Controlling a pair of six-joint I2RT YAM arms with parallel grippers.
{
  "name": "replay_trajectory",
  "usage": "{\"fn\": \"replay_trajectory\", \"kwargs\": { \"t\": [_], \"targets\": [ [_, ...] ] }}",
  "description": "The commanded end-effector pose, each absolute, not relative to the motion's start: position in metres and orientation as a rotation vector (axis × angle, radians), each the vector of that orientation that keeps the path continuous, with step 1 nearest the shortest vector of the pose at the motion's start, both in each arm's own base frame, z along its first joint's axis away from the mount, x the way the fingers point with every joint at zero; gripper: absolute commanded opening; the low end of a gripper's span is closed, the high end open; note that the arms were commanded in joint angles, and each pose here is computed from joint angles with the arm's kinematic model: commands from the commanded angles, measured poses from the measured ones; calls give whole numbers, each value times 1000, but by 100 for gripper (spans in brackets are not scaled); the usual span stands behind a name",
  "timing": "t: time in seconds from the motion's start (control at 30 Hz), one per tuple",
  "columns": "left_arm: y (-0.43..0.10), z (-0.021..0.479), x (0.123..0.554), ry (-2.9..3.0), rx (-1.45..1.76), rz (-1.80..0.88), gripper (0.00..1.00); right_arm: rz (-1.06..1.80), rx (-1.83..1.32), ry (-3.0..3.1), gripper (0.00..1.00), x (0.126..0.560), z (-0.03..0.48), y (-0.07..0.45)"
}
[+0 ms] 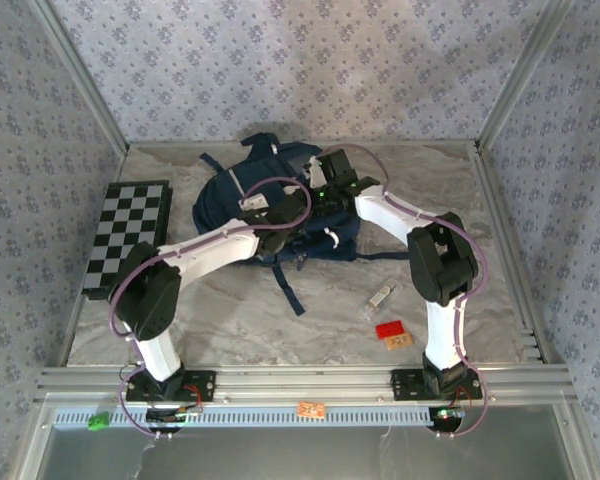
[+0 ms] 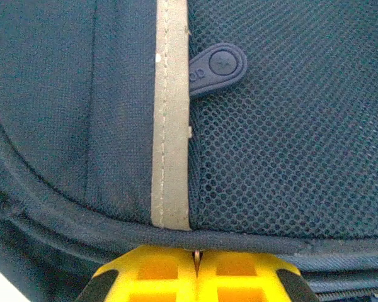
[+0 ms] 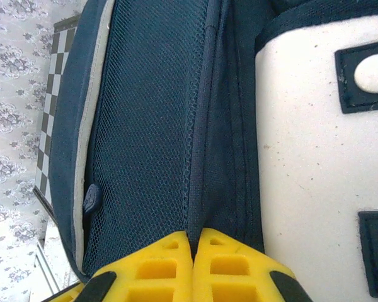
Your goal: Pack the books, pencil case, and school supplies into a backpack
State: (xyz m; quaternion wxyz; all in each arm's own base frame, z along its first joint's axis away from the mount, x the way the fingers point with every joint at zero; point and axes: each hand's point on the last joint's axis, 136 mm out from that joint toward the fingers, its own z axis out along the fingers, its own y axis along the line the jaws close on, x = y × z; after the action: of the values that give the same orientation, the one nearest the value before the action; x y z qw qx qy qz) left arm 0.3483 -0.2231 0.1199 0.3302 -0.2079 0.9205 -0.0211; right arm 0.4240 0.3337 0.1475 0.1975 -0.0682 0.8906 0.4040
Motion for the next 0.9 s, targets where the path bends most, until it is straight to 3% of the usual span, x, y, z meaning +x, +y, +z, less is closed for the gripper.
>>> {"fn": "replay_trajectory", "kwargs": {
  "t": [0.0, 0.1, 0.23, 0.3, 0.47, 0.5, 0.53, 0.6, 0.77, 0.87],
  "targets": [
    [-211, 135, 341, 2450, -400, -75, 0, 1161, -251, 2397, 0, 424, 194, 320],
    [-180, 130, 330, 2495, -351, 5, 0, 1205, -228, 2432, 0, 429, 189, 309],
    [-168, 135, 331, 2505, -252, -107, 0, 1147, -219, 2442, 0, 431, 185, 296],
    [-155, 142, 335, 2486, -195, -7, 0, 1152, -238, 2450, 0, 431, 185, 296],
    [-196, 147, 340, 2491, -3, -171, 0, 1058, -246, 2480, 0, 450, 180, 284],
    [-213, 148, 341, 2502, 26, -212, 0, 1043, -255, 2482, 6, 456, 181, 284],
    [-230, 151, 341, 2502, 48, -236, 0, 1052, -266, 2482, 24, 460, 182, 287],
    [-272, 158, 339, 2486, 132, -325, 0, 1120, -234, 2473, 40, 468, 187, 285],
    [-326, 163, 346, 2490, 70, -512, 0, 1159, -40, 2456, 60, 452, 212, 234],
    [-336, 162, 349, 2499, 78, -530, 0, 1218, 115, 2468, 61, 421, 203, 218]
  ]
}}
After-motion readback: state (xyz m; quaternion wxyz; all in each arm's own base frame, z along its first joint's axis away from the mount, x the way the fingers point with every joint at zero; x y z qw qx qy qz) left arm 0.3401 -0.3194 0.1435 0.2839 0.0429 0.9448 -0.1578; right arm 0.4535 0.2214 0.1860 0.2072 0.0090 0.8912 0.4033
